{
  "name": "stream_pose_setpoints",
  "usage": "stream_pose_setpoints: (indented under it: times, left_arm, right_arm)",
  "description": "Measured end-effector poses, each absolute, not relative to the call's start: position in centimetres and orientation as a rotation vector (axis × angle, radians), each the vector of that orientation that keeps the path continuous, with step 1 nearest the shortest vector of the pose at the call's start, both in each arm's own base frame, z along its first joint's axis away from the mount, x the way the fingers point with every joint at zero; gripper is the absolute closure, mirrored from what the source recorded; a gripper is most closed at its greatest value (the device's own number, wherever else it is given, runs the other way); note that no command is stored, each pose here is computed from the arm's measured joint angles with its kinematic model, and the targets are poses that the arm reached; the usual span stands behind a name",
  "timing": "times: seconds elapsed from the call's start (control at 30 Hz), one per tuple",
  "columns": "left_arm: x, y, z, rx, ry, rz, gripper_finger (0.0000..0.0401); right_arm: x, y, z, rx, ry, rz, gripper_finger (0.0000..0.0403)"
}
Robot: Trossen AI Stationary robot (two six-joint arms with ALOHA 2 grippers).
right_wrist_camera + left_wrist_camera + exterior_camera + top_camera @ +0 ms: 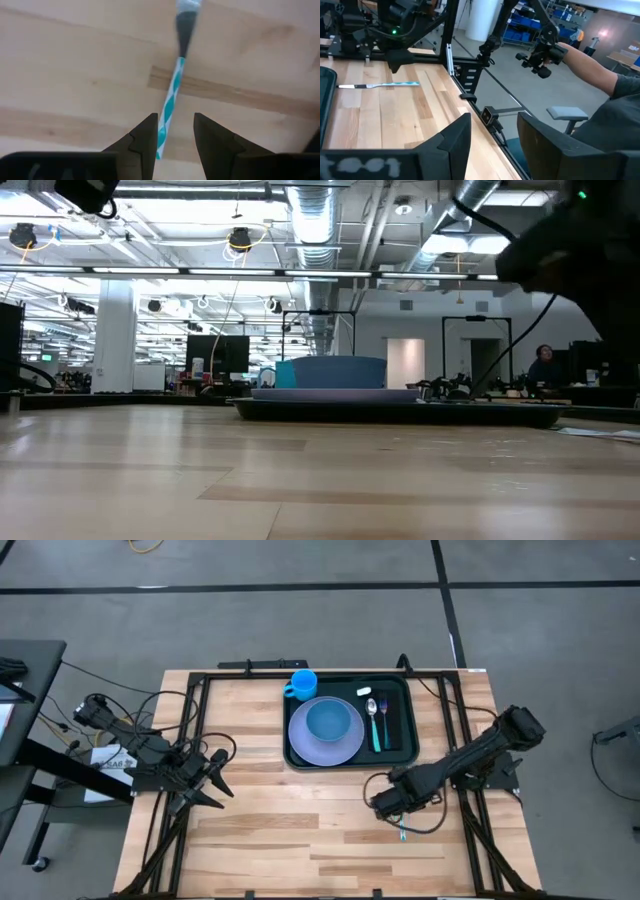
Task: Set up tray
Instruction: Put the blue knife on the black napkin
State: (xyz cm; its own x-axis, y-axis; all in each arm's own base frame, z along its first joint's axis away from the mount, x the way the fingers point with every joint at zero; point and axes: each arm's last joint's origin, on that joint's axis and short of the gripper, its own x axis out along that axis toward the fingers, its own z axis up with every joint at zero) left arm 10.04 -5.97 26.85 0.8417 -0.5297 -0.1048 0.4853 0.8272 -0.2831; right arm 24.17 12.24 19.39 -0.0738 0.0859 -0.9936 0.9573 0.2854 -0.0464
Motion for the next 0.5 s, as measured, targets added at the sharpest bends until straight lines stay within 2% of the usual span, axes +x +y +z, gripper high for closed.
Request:
stream_pose_setpoints:
  times: [0.2,0.5]
  left_arm:
    - [10.0,-6.0,26.8,-0.250,0.184,-0.542,0.0253]
    - [10.1,-5.9,26.8,-0.246,0.176,-0.511,0.0253]
  right_arm:
    - [22.3,12.0,17.3,1.213,1.330,-0.960,0.0285]
    - [22.2,11.3,16.4,1.141,1.311,-1.018,0.0285]
